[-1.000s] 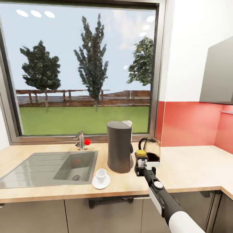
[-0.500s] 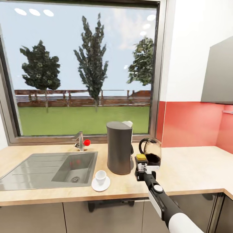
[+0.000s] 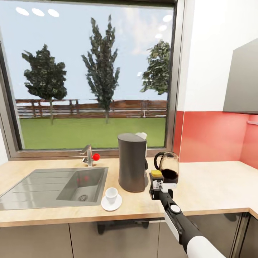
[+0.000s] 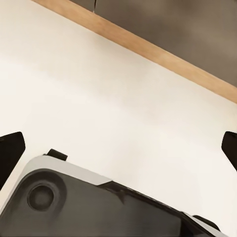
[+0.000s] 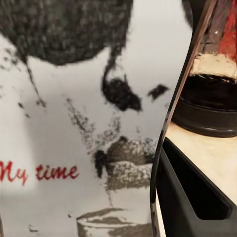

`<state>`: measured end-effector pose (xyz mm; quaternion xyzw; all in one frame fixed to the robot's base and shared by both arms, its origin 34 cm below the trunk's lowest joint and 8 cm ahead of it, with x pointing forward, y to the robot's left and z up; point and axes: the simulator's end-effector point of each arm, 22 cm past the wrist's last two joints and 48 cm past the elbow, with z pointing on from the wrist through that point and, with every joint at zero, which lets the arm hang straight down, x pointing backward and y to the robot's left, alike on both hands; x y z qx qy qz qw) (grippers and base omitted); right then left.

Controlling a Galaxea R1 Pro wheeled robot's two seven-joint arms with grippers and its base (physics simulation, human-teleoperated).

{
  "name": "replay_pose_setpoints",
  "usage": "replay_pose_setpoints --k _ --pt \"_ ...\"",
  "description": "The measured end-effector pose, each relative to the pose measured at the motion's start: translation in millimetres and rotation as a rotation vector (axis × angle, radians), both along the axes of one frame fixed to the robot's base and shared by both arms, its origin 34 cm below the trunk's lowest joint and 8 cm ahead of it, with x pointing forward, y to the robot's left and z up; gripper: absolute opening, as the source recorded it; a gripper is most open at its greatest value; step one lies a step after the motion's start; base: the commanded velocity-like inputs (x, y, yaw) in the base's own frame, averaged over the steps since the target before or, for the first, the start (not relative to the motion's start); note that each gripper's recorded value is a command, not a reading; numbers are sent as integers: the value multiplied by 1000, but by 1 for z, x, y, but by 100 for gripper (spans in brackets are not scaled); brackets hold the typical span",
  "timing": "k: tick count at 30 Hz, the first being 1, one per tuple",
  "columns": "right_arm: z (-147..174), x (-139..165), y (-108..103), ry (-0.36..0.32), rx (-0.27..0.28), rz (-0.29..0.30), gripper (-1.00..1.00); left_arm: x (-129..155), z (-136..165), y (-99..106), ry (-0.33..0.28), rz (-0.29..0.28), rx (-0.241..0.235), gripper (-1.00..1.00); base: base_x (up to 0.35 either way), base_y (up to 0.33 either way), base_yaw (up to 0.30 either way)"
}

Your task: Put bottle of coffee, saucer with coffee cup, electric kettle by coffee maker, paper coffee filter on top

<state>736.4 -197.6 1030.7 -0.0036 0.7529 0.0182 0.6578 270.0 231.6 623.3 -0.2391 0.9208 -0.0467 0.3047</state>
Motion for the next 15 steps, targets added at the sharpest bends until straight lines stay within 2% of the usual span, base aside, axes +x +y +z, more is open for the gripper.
replay_pose_setpoints --k 15 --pt "-12 4 0 -18 2 1 -100 4 -16 1 0 2 1 100 0 0 0"
